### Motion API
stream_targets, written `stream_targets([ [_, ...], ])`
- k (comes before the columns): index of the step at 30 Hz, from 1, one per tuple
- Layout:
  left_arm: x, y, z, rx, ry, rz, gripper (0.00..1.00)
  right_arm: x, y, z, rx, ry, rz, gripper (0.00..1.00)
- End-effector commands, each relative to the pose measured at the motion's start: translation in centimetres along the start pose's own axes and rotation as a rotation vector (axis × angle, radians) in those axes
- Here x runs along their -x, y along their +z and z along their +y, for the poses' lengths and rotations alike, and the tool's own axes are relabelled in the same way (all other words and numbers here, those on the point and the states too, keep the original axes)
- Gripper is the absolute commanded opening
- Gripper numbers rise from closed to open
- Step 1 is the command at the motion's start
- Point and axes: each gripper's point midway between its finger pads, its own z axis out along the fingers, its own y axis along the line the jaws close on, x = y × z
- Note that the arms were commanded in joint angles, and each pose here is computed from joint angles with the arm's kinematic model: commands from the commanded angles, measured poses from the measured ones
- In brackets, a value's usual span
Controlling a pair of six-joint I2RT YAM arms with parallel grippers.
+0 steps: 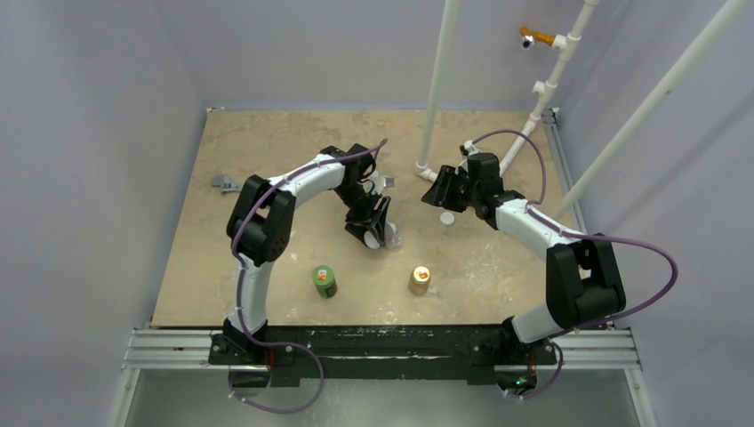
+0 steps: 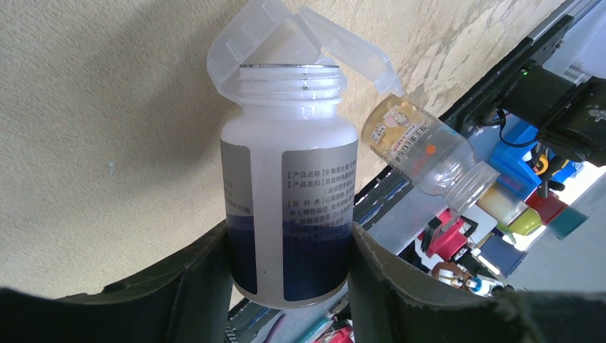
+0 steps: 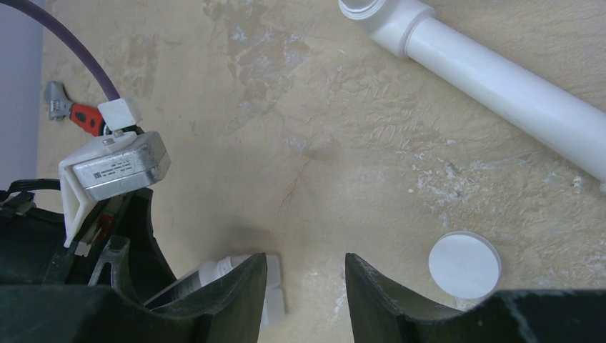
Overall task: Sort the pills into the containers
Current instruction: Pour the pill into the pill container.
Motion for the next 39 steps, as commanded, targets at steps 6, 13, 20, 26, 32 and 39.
stream_targets([
  [6,0.7,-2.0,-0.2,0.050,0.066,-0.076,0.00,0.3,0.1,0.7,0.043,-0.006,-0.008,0.44],
  [13,0.3,-2.2,-0.6,0.110,0.151,-0.063,0.00,0.3,0.2,0.7,0.046,-0.007,-0.004,0.44],
  [20,0.3,-2.2,-0.7,0.183,0.215,-0.065,0.00,0.2,0.2,0.7,0.049,-0.008,0.001,0.44],
  [26,0.3,-2.6,-1.0,0.263,0.294,-0.076,0.00,0.2,0.3,0.8,0.052,-0.009,0.002,0.44],
  [32,0.2,-2.8,-1.6,0.299,0.373,-0.087,0.00,0.2,0.2,0.8,0.053,-0.009,0.000,0.44],
  [39,0.3,-2.8,-1.1,0.390,0.461,-0.075,0.00,0.3,0.2,0.8,0.052,-0.011,-0.002,0.44],
])
